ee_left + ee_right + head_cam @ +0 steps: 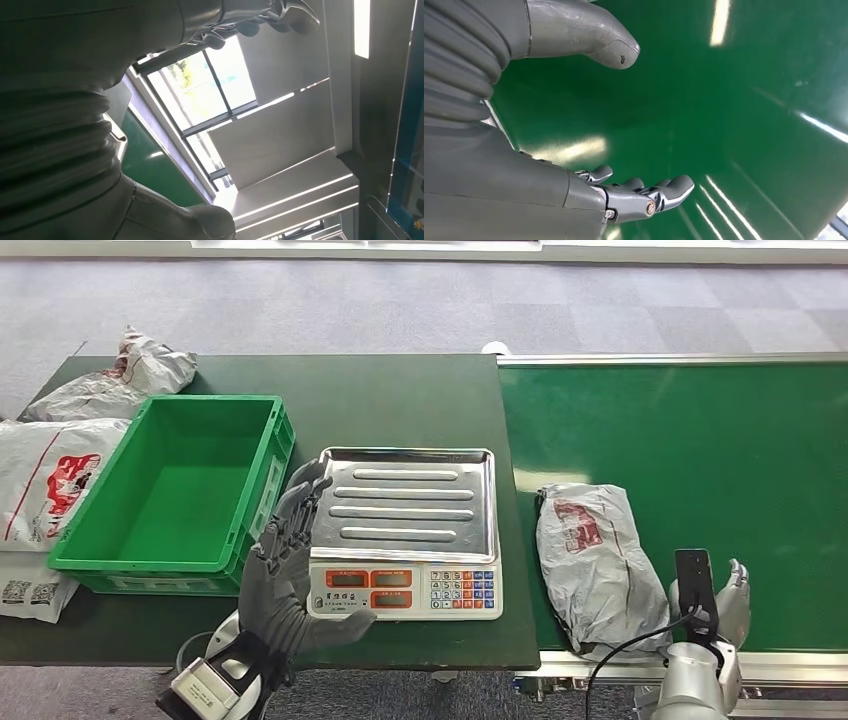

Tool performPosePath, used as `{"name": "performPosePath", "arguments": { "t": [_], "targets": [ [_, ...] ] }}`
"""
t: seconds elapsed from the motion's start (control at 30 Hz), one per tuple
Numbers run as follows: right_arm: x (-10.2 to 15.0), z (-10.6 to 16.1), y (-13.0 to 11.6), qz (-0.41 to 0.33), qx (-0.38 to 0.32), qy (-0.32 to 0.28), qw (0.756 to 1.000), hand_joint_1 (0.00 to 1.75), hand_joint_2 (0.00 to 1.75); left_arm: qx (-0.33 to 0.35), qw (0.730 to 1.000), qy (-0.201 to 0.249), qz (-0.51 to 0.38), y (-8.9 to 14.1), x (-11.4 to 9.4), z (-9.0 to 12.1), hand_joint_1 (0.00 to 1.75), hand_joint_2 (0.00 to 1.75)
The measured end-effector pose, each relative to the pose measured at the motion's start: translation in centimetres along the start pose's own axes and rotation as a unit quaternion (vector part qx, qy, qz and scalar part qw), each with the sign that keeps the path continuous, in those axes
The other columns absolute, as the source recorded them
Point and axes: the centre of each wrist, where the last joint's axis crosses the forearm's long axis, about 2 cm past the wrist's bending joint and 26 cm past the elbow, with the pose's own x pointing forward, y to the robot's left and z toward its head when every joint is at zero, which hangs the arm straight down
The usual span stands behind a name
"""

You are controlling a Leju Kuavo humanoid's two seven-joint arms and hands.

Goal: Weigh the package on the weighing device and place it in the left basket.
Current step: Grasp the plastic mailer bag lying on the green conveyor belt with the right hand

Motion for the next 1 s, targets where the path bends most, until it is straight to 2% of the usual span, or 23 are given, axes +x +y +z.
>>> {"name": "performPosePath", "arguments": {
  "t": [0.23, 0.77, 1.0],
  "targets": [
    [-0.3, 0.1, 0.7, -0.007, 0.034, 0.005, 0.999, 0.00, 1.75, -0.002, 1.000, -0.001, -0.001, 0.0, 0.1, 0.0, 0.00, 1.75],
    [0.7, -0.2, 1.8, -0.004, 0.097, -0.007, 0.995, 0.00, 1.75, -0.014, 1.000, -0.006, -0.001, 0.3, 0.7, 0.0, 0.00, 1.75],
    [1.1, 0.2, 2.8, -0.066, 0.177, -0.092, 0.978, 0.00, 1.75, -0.011, 1.000, -0.007, -0.004, 0.5, 0.9, 0.1, 0.00, 1.75]
  ]
}}
